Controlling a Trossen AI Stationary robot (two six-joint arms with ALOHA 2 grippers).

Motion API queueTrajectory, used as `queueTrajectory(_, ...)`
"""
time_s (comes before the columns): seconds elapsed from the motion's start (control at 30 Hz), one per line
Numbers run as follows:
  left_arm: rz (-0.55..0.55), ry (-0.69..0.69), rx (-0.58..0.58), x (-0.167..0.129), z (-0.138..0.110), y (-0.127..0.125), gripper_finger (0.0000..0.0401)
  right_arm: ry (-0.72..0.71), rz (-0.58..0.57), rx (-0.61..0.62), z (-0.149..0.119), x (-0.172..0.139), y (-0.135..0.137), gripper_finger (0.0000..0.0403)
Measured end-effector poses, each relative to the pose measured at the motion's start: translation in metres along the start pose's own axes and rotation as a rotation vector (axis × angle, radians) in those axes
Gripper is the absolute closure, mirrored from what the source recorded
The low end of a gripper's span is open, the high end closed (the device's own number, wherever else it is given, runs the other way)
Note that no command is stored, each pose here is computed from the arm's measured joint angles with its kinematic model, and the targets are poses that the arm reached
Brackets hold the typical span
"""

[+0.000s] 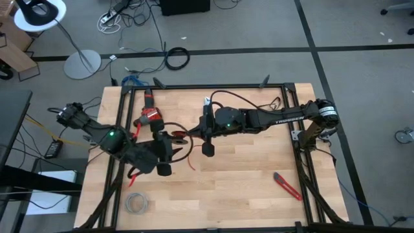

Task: Coil cords
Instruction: Coil the red wire onto the black spool

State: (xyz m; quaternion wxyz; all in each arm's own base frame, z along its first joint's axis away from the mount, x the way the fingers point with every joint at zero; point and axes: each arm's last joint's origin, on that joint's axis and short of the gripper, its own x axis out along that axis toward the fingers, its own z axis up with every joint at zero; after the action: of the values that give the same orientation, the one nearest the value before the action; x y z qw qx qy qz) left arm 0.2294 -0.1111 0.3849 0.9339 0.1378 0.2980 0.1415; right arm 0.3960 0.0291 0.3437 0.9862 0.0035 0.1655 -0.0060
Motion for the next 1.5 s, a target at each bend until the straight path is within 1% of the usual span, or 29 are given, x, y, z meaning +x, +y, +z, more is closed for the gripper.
queueTrajectory(0.2, -0.001, 0.022, 0.002, 0.002, 0.000, 0.004, 0.0266, 0.000, 0.001, -0.003, 0.000, 0.000, 0.000, 0.0403)
queueTrajectory(0.33, 0.009, 0.047, 0.019, 0.003, -0.002, 0.006, 0.0299, 0.000, 0.001, -0.010, 0.000, 0.000, 0.000, 0.0403)
queueTrajectory(0.67, 0.013, 0.061, 0.024, 0.004, -0.003, 0.007, 0.0383, -0.015, -0.002, -0.027, 0.001, 0.000, 0.000, 0.0403)
queueTrajectory(0.73, 0.014, 0.061, 0.025, 0.004, -0.003, 0.007, 0.0394, -0.025, -0.002, -0.033, 0.002, 0.000, 0.000, 0.0403)
queueTrajectory(0.83, 0.014, 0.060, 0.024, 0.004, -0.003, 0.007, 0.0396, -0.038, -0.001, -0.050, 0.003, 0.000, 0.002, 0.0403)
queueTrajectory(0.93, 0.011, 0.043, 0.010, 0.005, -0.002, 0.006, 0.0398, -0.054, 0.003, -0.093, 0.005, 0.000, 0.006, 0.0402)
queueTrajectory(1.07, 0.006, 0.018, -0.004, 0.006, -0.003, 0.001, 0.0400, -0.079, -0.014, -0.127, 0.007, -0.001, 0.011, 0.0392)
queueTrajectory(1.2, 0.017, -0.004, -0.034, 0.008, -0.007, -0.004, 0.0400, -0.105, -0.051, -0.147, 0.009, -0.002, 0.015, 0.0369)
queueTrajectory(1.33, 0.027, -0.011, -0.063, 0.011, -0.013, -0.012, 0.0401, -0.176, -0.046, -0.158, 0.016, -0.003, 0.021, 0.0341)
queueTrajectory(1.5, 0.006, -0.052, -0.094, 0.017, -0.020, -0.024, 0.0401, -0.228, -0.040, -0.202, 0.020, -0.005, 0.029, 0.0302)
